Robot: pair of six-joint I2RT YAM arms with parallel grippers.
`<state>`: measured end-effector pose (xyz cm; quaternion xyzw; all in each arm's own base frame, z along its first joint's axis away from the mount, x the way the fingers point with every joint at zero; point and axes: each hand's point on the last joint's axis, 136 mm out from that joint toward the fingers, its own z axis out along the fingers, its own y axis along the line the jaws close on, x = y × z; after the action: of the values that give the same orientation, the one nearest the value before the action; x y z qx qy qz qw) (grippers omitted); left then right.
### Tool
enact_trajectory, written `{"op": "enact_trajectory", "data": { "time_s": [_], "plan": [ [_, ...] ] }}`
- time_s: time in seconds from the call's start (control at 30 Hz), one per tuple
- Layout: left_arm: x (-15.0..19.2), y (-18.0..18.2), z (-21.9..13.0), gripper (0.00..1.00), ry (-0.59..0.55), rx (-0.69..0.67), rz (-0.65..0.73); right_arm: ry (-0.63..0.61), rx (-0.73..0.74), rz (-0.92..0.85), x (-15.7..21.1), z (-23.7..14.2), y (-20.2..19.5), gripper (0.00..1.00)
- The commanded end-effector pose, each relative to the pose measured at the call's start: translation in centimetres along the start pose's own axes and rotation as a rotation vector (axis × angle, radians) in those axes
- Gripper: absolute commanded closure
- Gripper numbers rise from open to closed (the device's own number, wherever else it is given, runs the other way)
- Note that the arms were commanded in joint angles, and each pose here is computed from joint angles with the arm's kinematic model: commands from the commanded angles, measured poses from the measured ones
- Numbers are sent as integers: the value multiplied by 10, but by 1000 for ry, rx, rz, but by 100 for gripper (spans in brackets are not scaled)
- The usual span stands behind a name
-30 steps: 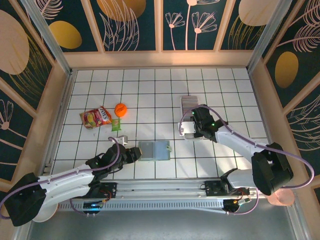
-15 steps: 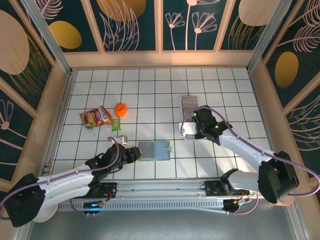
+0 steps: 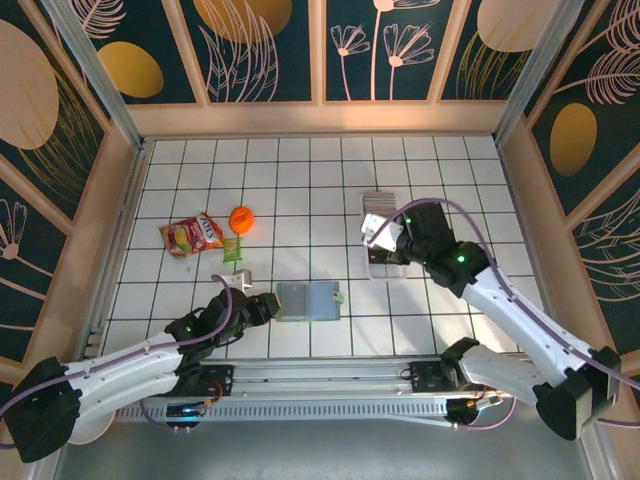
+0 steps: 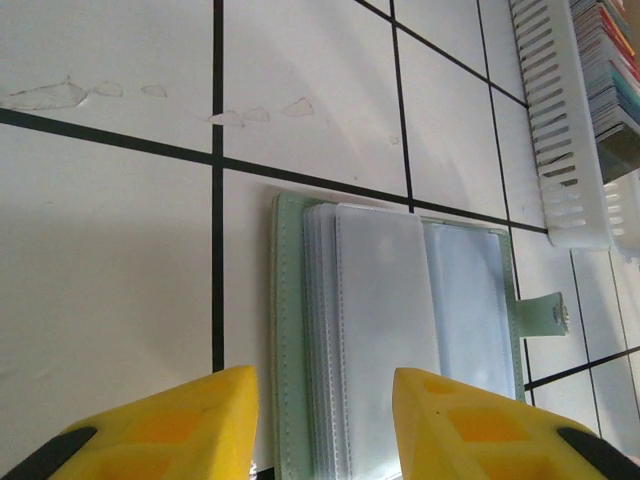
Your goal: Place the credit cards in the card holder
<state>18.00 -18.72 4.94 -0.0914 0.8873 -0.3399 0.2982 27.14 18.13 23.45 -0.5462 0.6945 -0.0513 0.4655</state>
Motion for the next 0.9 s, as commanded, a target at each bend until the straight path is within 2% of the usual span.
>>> {"op": "enact_trajectory", "data": {
  "time_s": [0.0, 0.07, 0.13, 0.3, 0.37, 0.47, 0.57, 0.77, 0.87],
  "plan": [
    [-5, -6, -2, 61, -9, 3, -2, -212, 147, 537, -45, -36, -44, 100],
    [-6, -6, -2, 63, -15, 3, -13, -258, 202, 829, -42, -48, -57, 100],
    [-8, -8, -3, 65, -20, 10, -23, -257, 152, 1005, -39, -49, -50, 100],
    [-9, -23, -5, 72, -16, 81, -80, -115, 28, 1384, -11, -31, -9, 100],
    [-9, -23, -4, 74, -19, 86, -100, -64, -103, 1501, -10, -19, 20, 100],
    [-10, -24, -2, 76, -14, 72, -101, -43, -295, 1568, -23, -5, 65, 100],
    [-11, -27, 1, 75, -7, 66, -94, -36, -335, 1574, -34, 3, 99, 100],
    [-6, -19, 6, 78, 8, 23, -75, -21, -458, 1595, -57, 27, 156, 100],
    [-3, -16, 8, 80, 24, 15, -76, 31, -487, 1582, -64, 42, 180, 100]
  ]
}}
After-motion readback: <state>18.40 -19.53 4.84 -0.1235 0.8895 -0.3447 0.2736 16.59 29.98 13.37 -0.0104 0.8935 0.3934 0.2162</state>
